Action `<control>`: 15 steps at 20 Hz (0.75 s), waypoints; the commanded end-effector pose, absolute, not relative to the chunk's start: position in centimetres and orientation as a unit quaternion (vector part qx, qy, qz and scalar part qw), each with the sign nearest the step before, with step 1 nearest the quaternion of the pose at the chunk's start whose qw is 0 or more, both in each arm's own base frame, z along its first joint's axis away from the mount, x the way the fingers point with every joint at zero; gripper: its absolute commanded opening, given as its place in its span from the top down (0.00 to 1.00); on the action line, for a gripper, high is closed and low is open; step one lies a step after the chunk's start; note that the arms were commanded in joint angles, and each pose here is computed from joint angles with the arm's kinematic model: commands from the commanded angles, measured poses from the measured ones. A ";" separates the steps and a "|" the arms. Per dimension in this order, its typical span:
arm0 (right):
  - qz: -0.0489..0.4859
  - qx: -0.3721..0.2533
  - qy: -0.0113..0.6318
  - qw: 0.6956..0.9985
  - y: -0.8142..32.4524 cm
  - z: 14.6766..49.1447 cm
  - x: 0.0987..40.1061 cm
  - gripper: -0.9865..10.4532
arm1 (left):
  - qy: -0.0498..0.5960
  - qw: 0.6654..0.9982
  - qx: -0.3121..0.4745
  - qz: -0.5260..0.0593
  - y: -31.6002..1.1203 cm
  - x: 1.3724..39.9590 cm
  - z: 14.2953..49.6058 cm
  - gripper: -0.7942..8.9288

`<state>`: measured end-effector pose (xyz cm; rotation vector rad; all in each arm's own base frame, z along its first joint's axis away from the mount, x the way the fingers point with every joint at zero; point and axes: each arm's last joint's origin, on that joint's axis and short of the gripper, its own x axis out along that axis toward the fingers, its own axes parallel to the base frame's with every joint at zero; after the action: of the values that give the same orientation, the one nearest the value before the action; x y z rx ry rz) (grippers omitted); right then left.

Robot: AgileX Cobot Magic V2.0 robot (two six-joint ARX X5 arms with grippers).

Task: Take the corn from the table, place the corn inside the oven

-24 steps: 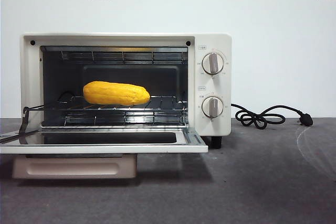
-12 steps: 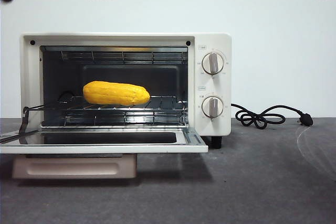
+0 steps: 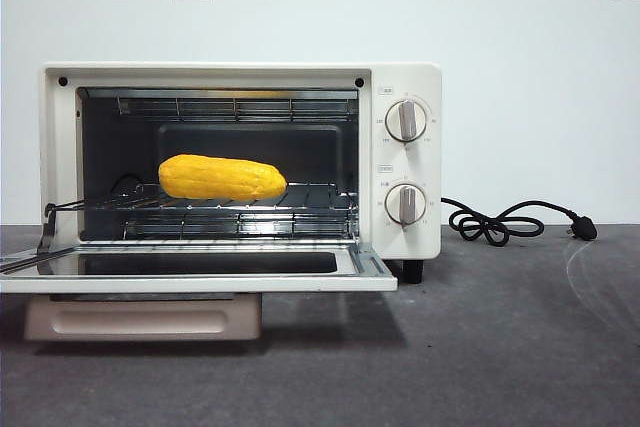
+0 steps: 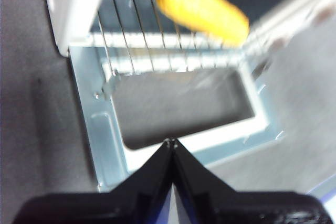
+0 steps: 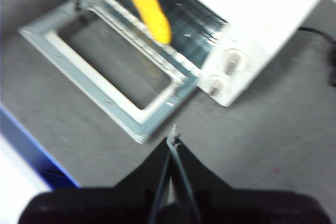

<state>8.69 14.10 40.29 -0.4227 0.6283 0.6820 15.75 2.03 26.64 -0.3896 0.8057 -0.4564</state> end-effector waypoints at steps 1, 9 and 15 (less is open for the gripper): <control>0.366 -0.186 0.289 0.865 14.1 40.7 9.5 0.92 | 0.377 0.879 -0.222 -0.189 3.9 16.1 25.3 0.93; 0.365 -0.168 0.303 0.864 13.4 40.5 11.8 0.92 | 0.455 0.829 -0.287 -0.152 6.4 20.0 19.8 0.93; 0.365 -0.166 0.303 0.865 13.3 40.5 12.1 0.92 | 0.508 0.795 -0.308 -0.120 7.1 21.4 16.6 0.93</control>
<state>12.04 13.25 40.41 -0.3415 0.6423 0.7593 21.57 7.18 16.99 -0.6489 1.0816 -0.2627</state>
